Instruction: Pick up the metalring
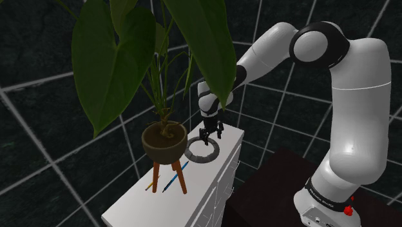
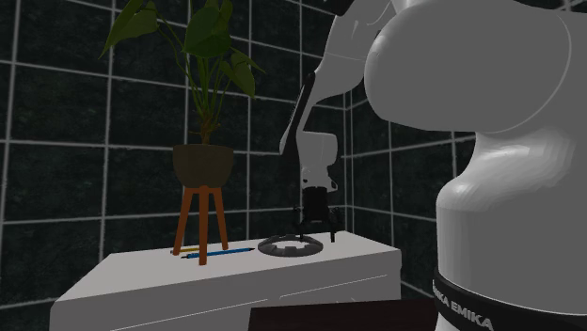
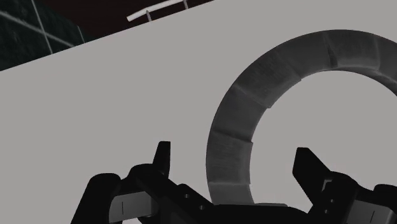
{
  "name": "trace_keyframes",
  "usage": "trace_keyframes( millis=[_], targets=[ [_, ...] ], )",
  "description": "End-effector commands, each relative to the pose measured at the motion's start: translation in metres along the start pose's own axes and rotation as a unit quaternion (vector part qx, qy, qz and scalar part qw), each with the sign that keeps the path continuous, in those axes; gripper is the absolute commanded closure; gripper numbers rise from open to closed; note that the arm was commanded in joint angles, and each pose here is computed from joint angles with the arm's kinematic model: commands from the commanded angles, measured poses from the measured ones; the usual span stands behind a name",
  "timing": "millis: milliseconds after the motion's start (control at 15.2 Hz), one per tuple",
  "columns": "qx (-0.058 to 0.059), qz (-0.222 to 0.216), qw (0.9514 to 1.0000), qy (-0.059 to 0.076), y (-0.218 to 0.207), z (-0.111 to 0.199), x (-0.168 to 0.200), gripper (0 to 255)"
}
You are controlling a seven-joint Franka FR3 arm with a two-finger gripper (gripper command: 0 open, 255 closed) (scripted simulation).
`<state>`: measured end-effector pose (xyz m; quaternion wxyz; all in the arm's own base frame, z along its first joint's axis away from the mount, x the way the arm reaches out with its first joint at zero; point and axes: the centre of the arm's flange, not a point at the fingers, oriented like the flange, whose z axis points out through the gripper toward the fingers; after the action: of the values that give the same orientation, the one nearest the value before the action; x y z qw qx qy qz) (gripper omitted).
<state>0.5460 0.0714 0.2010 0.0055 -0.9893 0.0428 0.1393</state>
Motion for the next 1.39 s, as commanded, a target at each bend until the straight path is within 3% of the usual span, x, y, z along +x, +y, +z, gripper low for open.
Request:
trace_keyframes(
  millis=[0, 66, 594, 1320],
  targets=[
    [0.000, 0.000, 1.0000, 0.000, 0.001, 0.003, 0.001, 0],
    [0.000, 0.000, 1.0000, 0.000, 0.001, 0.003, 0.001, 255],
    [0.000, 0.000, 1.0000, 0.000, 0.000, 0.006, 0.002, 255],
    [0.000, 0.000, 1.0000, 0.000, 0.001, -0.048, -0.013, 255]
  ],
)
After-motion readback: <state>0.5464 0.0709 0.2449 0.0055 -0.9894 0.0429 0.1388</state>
